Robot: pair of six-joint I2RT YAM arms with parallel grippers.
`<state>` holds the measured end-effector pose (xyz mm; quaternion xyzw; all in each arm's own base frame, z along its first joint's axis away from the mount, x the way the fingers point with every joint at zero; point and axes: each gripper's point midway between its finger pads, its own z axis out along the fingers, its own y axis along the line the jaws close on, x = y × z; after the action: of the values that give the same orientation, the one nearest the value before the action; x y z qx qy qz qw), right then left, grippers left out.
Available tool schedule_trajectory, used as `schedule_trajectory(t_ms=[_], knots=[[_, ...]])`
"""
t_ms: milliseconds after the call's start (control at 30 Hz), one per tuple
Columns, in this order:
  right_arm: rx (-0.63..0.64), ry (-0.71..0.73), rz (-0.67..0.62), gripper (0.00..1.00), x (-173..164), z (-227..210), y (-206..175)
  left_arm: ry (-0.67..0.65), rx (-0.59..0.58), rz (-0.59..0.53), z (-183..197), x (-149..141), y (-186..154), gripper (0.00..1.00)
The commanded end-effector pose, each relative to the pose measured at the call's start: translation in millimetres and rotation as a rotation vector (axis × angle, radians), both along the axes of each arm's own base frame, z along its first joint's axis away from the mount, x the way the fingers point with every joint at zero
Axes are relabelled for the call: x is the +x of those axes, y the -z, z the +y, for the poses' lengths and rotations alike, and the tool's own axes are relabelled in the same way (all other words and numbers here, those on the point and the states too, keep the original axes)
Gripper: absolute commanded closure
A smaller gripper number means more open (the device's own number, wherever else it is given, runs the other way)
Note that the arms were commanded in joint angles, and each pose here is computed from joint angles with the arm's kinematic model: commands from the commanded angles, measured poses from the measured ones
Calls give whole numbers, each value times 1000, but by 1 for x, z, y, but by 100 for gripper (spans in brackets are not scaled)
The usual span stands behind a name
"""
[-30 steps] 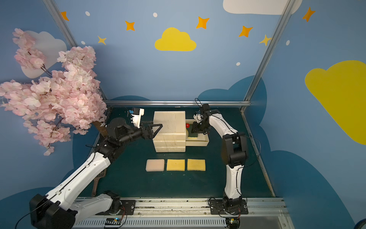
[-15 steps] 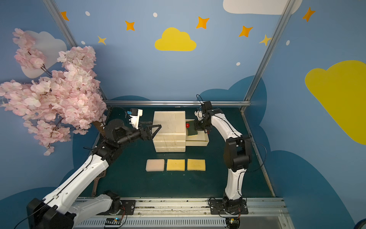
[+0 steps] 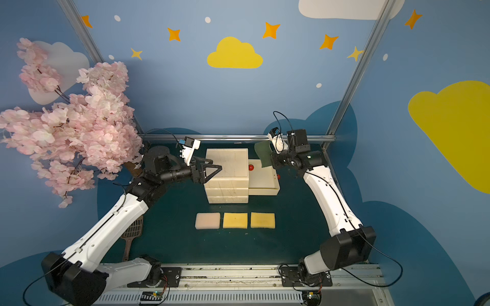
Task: Take the sponge out of the drawer
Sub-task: Pick up the sponge from the drawer, then place the sponge at the center of the board.
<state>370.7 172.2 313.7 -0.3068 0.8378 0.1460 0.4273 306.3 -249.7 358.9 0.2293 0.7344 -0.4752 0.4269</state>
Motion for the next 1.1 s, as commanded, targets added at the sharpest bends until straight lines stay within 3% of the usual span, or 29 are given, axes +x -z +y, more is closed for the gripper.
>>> schedule_trajectory(t_ms=[0, 167, 400, 867, 1067], knots=[[106, -270, -79, 100, -40, 32, -32, 117, 23, 13, -9, -11, 2, 4], [139, -464, -24, 100, -84, 49, -41, 174, 64, 20, -17, -5, -2, 6], [107, -559, 27, 100, -107, 60, -35, 243, 21, 41, -25, -5, -8, 7], [17, -639, 96, 100, -111, 81, -17, 357, 26, 109, -45, -12, 1, 14], [18, -659, 65, 100, -110, 88, -22, 351, 94, 170, -54, -8, 22, 28]])
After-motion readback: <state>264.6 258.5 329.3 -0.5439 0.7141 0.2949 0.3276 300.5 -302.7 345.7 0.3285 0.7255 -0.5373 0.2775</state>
